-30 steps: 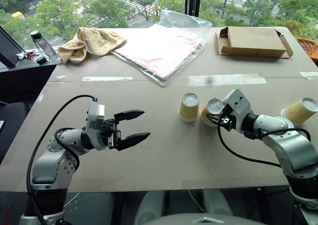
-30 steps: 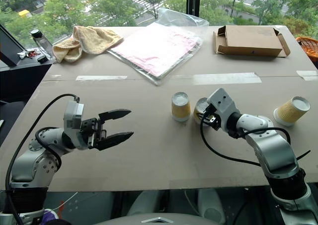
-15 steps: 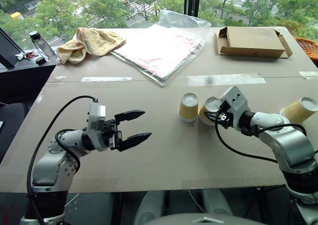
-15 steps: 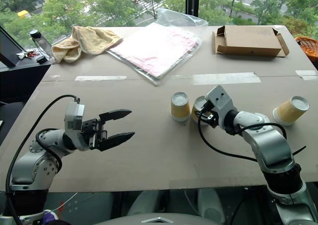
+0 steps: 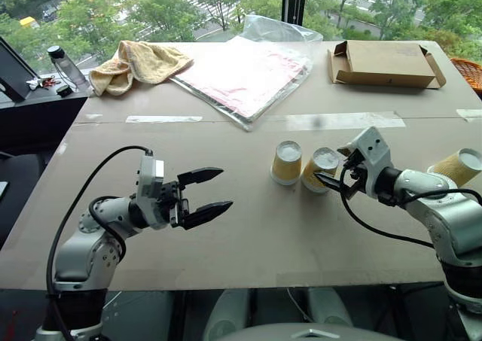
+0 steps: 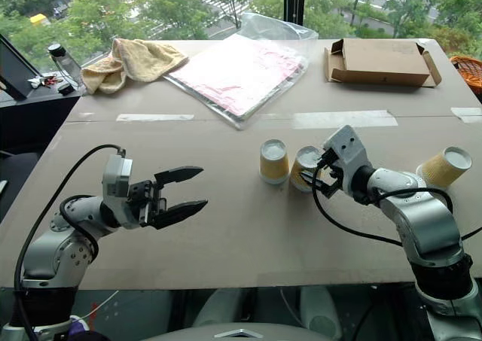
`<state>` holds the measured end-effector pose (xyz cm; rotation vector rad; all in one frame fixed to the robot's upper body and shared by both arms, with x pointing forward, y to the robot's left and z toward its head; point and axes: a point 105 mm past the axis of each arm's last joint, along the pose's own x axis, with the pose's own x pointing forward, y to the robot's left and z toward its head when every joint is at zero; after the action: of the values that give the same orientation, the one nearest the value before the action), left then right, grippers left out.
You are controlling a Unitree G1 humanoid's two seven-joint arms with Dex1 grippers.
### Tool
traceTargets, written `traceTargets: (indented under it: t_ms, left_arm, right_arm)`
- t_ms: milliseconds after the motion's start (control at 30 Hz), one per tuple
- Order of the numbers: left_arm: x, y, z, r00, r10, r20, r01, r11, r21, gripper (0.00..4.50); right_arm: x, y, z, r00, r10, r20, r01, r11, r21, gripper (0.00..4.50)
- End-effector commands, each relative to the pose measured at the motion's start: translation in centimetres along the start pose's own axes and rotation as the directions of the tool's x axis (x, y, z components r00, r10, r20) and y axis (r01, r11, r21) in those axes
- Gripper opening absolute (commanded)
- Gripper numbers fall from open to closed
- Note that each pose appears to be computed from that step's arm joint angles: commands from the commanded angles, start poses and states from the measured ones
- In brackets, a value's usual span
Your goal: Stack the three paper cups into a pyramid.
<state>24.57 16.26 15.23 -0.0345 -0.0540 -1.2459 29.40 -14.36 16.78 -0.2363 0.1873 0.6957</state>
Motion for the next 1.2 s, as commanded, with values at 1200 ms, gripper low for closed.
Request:
traceTargets:
  t_ms: [1200]
  left_arm:
    - [2.4, -1.7, 0.6, 0.99, -0.136, 0.031, 0.136, 0.991, 0.004, 4.5]
  right_arm:
    - [-13.8, -16.0, -7.3, 0.558, -0.82, -0.127, 0.819, 0.519, 0.243, 3.88]
